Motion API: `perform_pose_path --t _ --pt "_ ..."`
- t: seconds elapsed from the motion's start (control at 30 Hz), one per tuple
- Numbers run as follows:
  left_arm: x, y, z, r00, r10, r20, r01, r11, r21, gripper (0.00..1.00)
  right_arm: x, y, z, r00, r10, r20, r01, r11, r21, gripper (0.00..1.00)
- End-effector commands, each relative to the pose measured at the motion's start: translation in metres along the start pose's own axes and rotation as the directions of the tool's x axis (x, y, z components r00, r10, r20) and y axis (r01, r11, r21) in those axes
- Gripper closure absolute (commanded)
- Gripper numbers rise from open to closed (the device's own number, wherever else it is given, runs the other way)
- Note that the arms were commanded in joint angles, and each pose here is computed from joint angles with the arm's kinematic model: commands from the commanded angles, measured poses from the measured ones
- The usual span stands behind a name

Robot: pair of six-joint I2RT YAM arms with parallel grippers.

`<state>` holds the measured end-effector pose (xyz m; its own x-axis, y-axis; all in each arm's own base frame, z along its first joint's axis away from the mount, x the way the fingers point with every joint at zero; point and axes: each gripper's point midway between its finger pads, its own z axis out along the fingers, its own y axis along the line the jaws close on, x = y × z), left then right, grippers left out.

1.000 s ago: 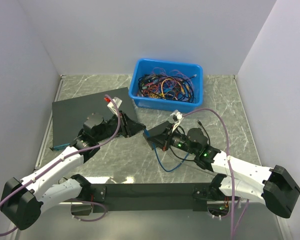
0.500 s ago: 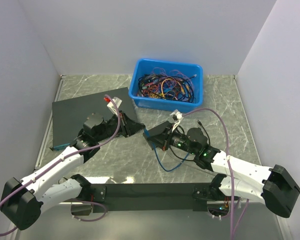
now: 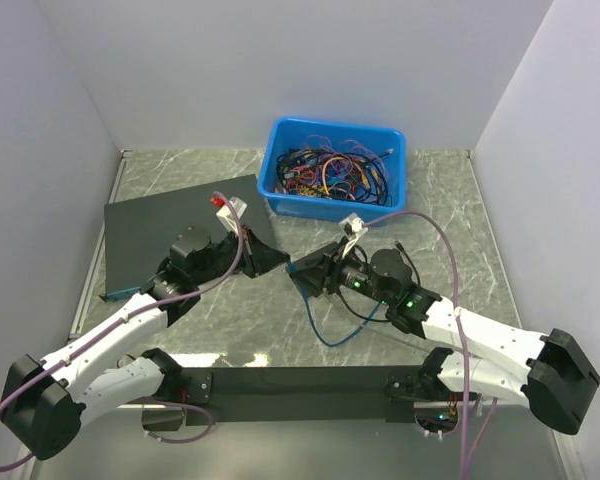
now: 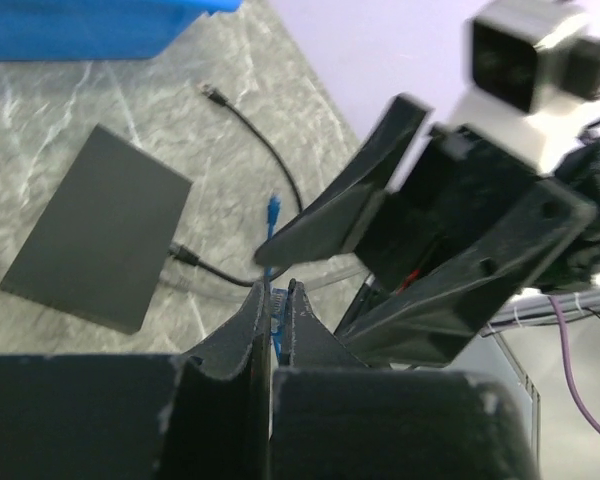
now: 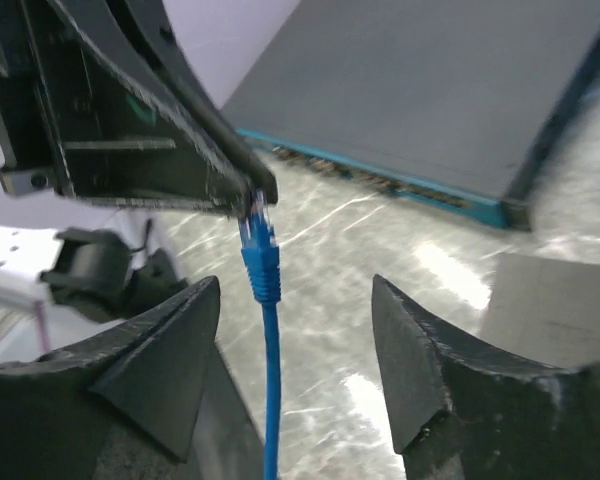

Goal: Insert the plug into the switch port

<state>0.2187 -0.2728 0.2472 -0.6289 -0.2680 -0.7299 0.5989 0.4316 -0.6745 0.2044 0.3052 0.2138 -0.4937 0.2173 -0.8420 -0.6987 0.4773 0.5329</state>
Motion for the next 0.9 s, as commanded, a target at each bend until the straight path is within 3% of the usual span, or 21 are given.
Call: perform_pose_path --t 0.0,0.27,0.87 --pt "-0.016 -0.007 -0.001 0.999 0.025 0.030 -0.025 0.999 -0.022 0.99 -0.037 -0.003 -0.007 0.993 -0.085 0.083 0.079 0.994 0.082 0.30" --pt "-0.014 -0.001 0.007 1.000 -0.005 0.019 0.006 0.999 -0.036 0.99 -0.052 -0.018 -0.021 0.978 -0.196 0.069 0.178 0.962 0.209 0.33" --pt "-0.003 0.014 0.011 0.999 -0.028 -0.017 0.027 0.996 -0.082 1.00 -0.033 0.005 0.006 0.979 -0.206 0.002 0.204 0.972 0.116 0.48"
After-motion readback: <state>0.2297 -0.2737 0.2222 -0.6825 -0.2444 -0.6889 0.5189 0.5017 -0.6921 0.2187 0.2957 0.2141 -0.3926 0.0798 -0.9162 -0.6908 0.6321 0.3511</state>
